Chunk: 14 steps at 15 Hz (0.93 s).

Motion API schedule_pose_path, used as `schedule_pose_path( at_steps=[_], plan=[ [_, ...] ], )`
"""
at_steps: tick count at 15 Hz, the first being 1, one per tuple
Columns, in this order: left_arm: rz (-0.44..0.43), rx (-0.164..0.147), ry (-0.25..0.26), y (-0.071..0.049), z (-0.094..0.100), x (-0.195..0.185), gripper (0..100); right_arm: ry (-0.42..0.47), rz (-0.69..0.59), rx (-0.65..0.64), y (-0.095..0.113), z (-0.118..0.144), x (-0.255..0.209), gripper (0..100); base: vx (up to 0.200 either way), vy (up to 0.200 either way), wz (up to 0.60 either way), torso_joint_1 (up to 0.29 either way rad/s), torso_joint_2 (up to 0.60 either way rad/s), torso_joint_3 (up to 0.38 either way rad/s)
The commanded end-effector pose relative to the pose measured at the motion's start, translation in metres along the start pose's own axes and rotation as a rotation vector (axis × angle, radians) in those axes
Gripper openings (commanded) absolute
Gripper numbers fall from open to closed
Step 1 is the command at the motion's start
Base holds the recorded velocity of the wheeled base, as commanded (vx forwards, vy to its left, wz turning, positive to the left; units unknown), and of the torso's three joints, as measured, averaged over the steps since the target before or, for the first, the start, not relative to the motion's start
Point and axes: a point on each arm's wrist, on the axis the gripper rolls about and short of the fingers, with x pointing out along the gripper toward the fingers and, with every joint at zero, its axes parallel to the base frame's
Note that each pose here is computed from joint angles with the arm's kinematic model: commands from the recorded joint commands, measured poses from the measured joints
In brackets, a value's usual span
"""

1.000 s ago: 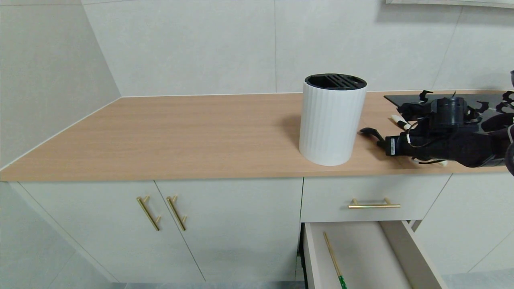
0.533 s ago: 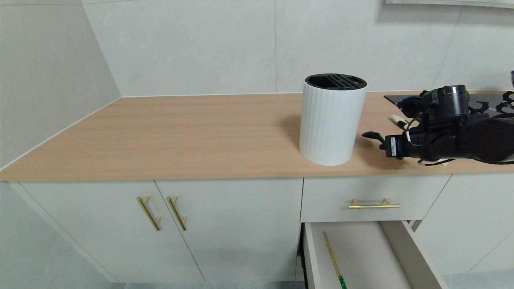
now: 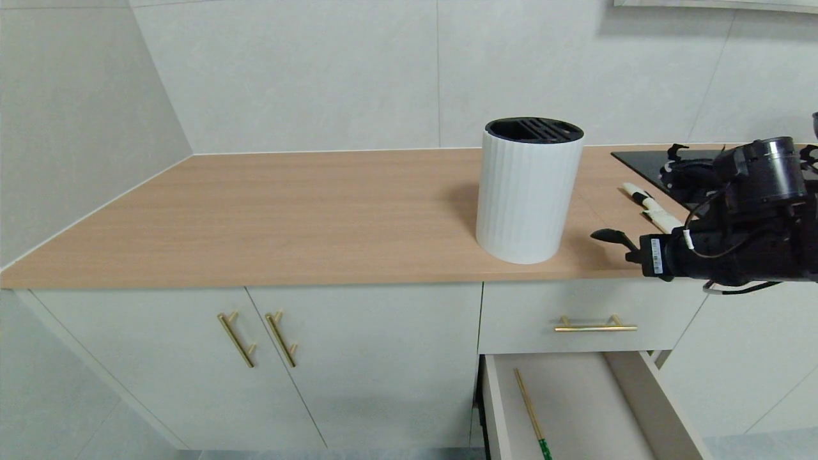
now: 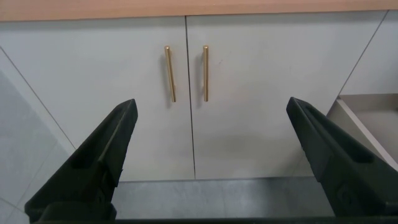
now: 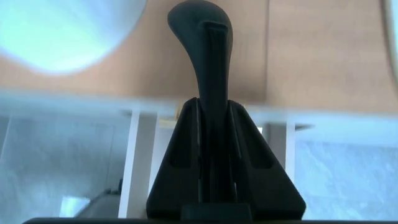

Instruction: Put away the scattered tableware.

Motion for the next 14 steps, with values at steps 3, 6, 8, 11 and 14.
schedule_pose_path(
  at_steps=[3, 6, 8, 11, 14],
  plan=[
    [0.000, 0.000, -0.001, 0.000, 0.000, 0.000, 100, 0.024, 0.023, -0.016, 0.000, -0.033, -0.038, 0, 0.000, 0.000, 0.00, 0.000, 0.00, 0.000],
    [0.000, 0.000, -0.001, 0.000, 0.000, 0.000, 100, 0.047, 0.039, -0.031, 0.004, -0.042, -0.040, 0, 0.000, 0.000, 0.00, 0.000, 0.00, 0.000],
    [0.000, 0.000, -0.001, 0.000, 0.000, 0.000, 100, 0.057, 0.042, -0.038, 0.005, -0.045, -0.039, 0, 0.000, 0.000, 0.00, 0.000, 0.00, 0.000],
    [0.000, 0.000, -0.001, 0.000, 0.000, 0.000, 100, 0.076, 0.052, -0.051, 0.008, -0.049, -0.037, 0, 0.000, 0.000, 0.00, 0.000, 0.00, 0.000],
    [0.000, 0.000, -0.001, 0.000, 0.000, 0.000, 100, 0.080, 0.057, -0.057, 0.009, -0.050, -0.037, 0, 0.000, 0.000, 0.00, 0.000, 0.00, 0.000]
  ],
)
